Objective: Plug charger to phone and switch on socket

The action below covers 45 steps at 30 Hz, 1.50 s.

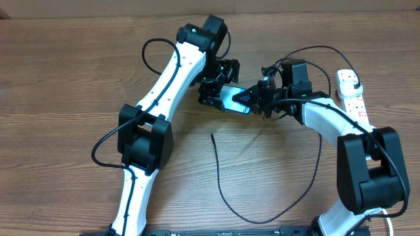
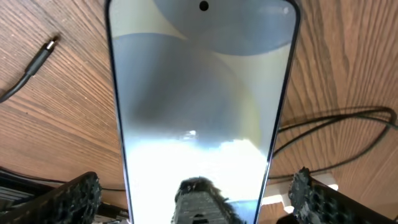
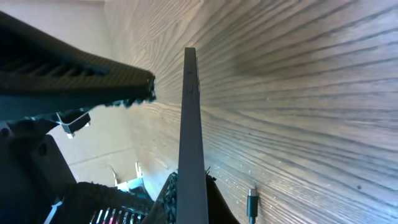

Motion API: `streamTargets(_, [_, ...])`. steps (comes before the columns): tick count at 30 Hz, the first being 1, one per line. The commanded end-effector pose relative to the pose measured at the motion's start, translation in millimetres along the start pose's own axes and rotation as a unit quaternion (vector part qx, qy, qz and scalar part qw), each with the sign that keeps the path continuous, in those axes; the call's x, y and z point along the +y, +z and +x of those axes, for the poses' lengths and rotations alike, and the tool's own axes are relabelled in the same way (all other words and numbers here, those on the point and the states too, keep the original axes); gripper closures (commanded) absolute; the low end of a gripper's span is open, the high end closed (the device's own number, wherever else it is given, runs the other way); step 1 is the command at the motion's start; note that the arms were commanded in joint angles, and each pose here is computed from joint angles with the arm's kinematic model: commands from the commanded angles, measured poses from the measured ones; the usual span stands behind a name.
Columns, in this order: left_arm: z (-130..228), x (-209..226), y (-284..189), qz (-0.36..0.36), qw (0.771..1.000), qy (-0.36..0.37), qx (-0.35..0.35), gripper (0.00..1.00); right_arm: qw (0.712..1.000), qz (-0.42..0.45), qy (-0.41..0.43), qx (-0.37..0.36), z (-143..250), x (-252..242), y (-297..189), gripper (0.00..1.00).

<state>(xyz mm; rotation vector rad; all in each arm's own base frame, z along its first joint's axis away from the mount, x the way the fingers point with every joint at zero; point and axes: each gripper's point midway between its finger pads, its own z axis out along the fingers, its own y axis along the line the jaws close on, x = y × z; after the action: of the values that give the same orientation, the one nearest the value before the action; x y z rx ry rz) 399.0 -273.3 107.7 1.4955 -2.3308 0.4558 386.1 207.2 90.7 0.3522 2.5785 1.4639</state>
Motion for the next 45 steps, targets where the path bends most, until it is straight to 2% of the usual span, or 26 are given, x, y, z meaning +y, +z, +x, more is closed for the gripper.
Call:
streamTargets(1, [-3, -8, -18, 0.024, 0.999, 0.04, 0.021, 0.0, 1.0, -0.004, -0.003, -0.014, -9, 3, -8, 0.96])
streamTargets(7, [-22, -13, -38, 0.05, 0.993, 0.086, 0.059, 0.0, 0.999, -0.004, 0.038, -0.021, -16, -4, -18, 0.96])
streamTargets(10, [-34, -17, -47, 0.065, 0.99, 0.108, 0.055, 0.0, 0.995, -0.007, 0.097, -0.028, -21, -7, -23, 0.96])
streamTargets(15, [-39, -32, -63, 0.111, 0.978, 0.171, 0.048, 0.05, 0.978, -0.018, 0.206, -0.034, -29, -10, -32, 0.96])
streamTargets(18, [-33, -48, -82, 0.158, 0.962, 0.222, 0.031, 0.09, 0.962, -0.04, 0.269, -0.02, -29, -4, -37, 0.96])
streamTargets(22, [-18, -70, -116, 0.227, 0.929, 0.292, 0.0, 0.12, 0.956, -0.092, 0.28, -0.003, -36, 19, -44, 0.96])
streamTargets(23, [-13, -76, -126, 0.246, 0.917, 0.313, -0.011, 0.1, 0.956, -0.105, 0.274, -0.002, -39, 26, -46, 0.96])
streamTargets(24, [-12, -80, -133, 0.258, 0.911, 0.32, -0.02, 0.0, 0.957, -0.118, 0.265, -0.003, -43, 32, -48, 0.96])
streamTargets(27, [-10, -92, -149, 0.29, 0.895, 0.335, -0.043, 0.0, 0.959, -0.153, 0.24, -0.016, -55, 51, -54, 0.96])
streamTargets(31, [-16, -96, -150, 0.293, 0.896, 0.33, -0.059, 0.0, 0.957, -0.188, 0.219, -0.034, -67, 72, -62, 0.96])
streamTargets(41, [-17, -97, -151, 0.297, 0.909, 0.289, -0.051, 0.0, 0.919, -0.231, 0.315, -0.051, -86, 91, -72, 0.96])
streamTargets(45, [-12, -97, -146, 0.293, 0.916, 0.272, -0.045, 0.0, 0.908, -0.255, 0.326, -0.06, -90, 106, -73, 0.96])
